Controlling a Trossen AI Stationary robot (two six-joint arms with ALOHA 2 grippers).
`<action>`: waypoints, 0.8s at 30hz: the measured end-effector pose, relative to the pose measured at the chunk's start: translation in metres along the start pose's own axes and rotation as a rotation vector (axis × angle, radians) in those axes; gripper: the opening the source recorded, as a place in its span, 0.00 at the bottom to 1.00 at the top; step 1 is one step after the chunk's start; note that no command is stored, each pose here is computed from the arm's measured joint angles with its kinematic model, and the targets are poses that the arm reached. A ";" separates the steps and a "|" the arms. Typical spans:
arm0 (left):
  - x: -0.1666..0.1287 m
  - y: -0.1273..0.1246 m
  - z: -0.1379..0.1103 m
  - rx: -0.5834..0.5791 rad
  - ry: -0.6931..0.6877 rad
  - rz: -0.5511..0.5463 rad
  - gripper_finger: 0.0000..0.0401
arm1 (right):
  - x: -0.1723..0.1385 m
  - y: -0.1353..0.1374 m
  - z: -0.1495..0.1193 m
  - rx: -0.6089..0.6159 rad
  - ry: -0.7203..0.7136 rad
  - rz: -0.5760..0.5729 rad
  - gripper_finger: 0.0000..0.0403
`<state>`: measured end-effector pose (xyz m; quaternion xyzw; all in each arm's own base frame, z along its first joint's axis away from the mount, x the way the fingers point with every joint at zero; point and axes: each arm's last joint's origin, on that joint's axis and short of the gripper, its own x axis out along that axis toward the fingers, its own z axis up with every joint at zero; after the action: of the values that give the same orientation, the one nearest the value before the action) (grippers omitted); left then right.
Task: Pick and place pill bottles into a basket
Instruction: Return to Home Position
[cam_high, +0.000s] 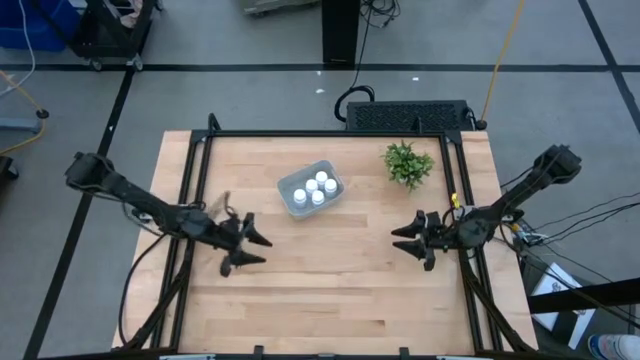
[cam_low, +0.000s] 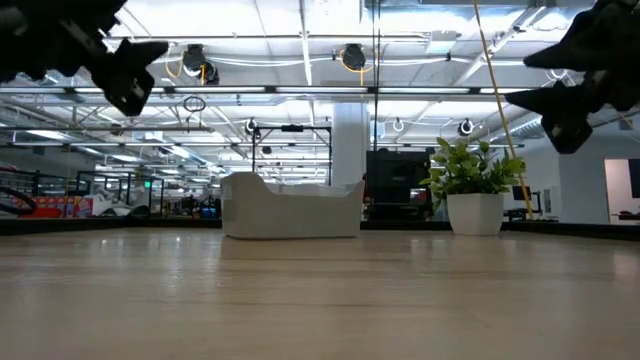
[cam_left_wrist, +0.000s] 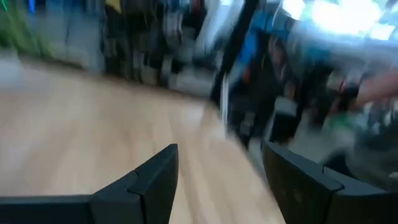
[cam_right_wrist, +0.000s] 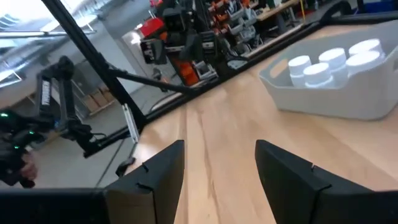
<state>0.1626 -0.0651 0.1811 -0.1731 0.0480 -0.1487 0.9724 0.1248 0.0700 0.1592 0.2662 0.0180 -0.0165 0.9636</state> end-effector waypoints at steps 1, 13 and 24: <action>-0.004 0.001 0.000 0.009 -0.058 -0.007 0.60 | 0.000 0.000 0.001 -0.002 -0.008 0.005 0.48; -0.023 0.016 -0.011 0.149 -0.153 0.108 0.60 | -0.002 -0.014 0.019 -0.145 -0.066 -0.032 0.48; -0.044 0.021 0.015 0.238 -0.321 0.087 0.60 | -0.025 -0.022 0.034 -0.177 -0.130 -0.018 0.48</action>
<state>0.1291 -0.0283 0.1901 -0.0764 -0.1178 -0.0817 0.9867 0.1002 0.0342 0.1782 0.1785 -0.0408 -0.0409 0.9823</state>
